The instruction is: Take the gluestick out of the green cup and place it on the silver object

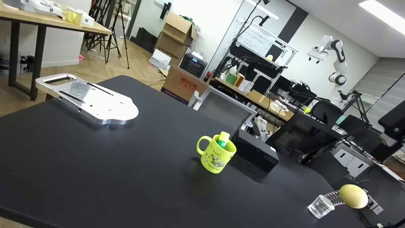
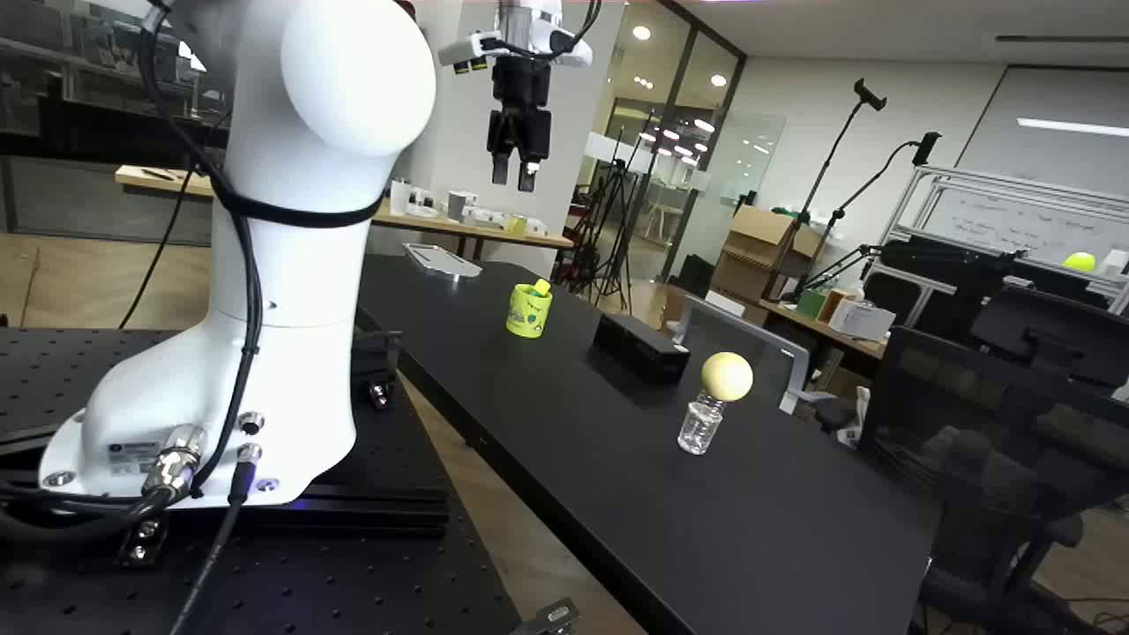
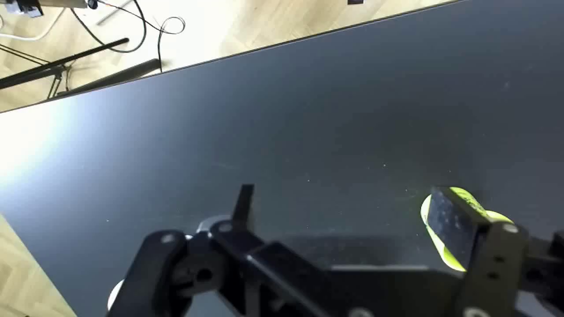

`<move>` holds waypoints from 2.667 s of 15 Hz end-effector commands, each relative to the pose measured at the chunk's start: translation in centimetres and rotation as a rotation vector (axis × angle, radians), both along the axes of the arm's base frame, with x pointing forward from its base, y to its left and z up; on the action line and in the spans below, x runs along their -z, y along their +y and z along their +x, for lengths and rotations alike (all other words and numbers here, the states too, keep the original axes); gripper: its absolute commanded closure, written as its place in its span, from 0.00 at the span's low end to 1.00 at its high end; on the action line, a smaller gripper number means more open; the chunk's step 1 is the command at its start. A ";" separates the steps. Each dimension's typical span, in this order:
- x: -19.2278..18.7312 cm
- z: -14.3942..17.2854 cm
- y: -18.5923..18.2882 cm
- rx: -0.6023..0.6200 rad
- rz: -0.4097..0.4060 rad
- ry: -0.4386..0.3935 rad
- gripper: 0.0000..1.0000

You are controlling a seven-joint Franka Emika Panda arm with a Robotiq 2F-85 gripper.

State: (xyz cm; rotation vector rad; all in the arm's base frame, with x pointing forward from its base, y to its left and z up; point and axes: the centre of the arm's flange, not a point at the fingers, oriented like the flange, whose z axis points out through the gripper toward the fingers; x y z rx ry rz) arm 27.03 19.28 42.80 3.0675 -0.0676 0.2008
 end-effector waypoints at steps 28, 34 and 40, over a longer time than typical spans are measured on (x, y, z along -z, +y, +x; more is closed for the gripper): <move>2.6 18.5 8.0 -0.505 0.050 0.129 0.00; 4.7 23.0 14.4 -0.657 0.025 0.234 0.00; 6.1 22.1 13.7 -0.647 0.015 0.246 0.00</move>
